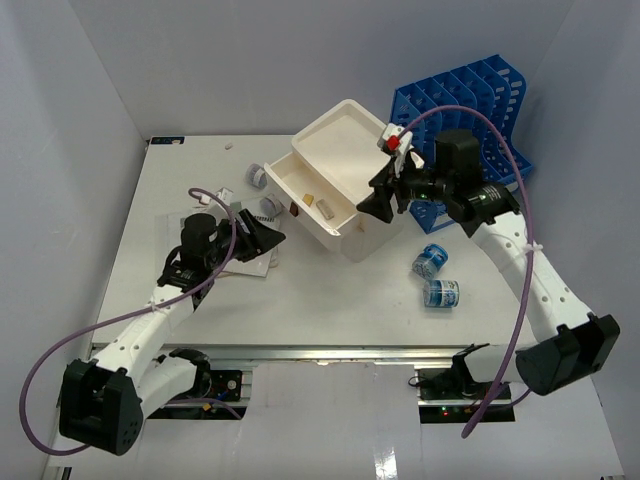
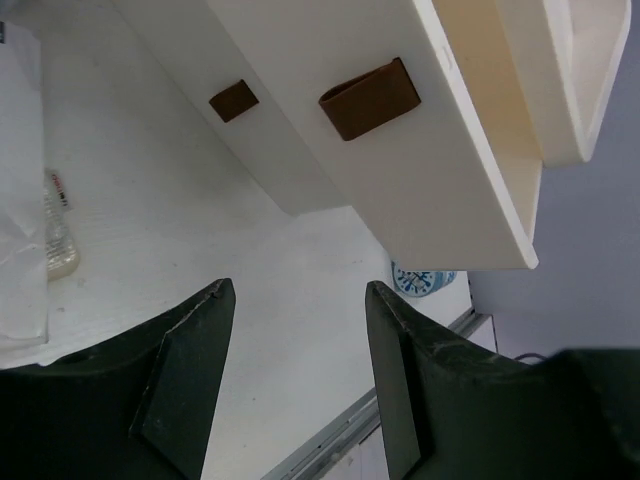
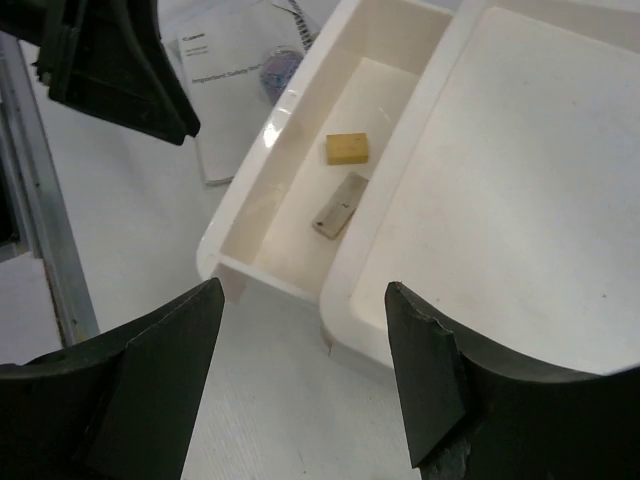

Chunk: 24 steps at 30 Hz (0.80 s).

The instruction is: Organize the desk

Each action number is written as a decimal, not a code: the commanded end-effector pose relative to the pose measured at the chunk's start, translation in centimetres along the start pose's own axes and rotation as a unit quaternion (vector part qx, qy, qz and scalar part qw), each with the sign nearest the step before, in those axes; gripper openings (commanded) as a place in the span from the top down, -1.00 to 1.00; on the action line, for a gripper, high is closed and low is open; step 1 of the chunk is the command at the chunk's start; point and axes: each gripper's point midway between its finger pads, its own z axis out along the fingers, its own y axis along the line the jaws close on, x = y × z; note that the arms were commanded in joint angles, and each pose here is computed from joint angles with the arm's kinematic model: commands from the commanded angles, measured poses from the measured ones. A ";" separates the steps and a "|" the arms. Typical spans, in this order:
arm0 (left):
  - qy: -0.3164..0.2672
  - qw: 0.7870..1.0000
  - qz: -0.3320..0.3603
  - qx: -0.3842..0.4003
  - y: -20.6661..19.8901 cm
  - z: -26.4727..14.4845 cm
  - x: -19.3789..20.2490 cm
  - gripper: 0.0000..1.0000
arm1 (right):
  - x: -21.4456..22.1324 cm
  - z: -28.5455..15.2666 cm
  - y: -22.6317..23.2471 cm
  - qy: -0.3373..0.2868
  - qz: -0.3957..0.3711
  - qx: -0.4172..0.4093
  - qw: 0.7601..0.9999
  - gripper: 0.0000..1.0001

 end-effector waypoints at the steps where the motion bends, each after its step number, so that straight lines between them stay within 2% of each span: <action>1: 0.005 0.995 0.027 0.097 -3.9 0.9 -1.4 -0.30 | -1.6 2.7 -3.1 0.020 0.025 0.087 0.996 -0.45; 6: 0.022 0.993 0.046 0.102 -3.8 2.5 -1.9 -0.29 | -0.6 6.1 -4.1 0.055 0.031 0.108 0.992 -0.45; 11: 0.030 0.993 0.052 0.097 -3.5 4.1 -2.5 -0.27 | 0.7 7.6 -5.3 0.076 0.036 0.120 0.989 -0.39; 14: 0.033 0.993 0.052 0.097 -3.3 4.8 -2.8 -0.24 | 1.2 8.0 -5.2 0.083 0.038 0.113 0.989 -0.23; 18: 0.035 0.993 0.050 0.102 -3.3 6.1 -3.3 -0.20 | 2.1 8.6 -4.4 0.091 0.046 0.089 0.991 0.24; 22: 0.031 0.992 0.051 0.112 -4.1 7.1 -4.4 -0.16 | 2.5 8.7 -3.6 0.094 0.049 0.072 0.992 0.51; 24: 0.033 0.992 0.052 0.114 -4.3 7.5 -4.4 -0.15 | 2.8 8.8 -3.3 0.097 0.052 0.066 0.992 0.57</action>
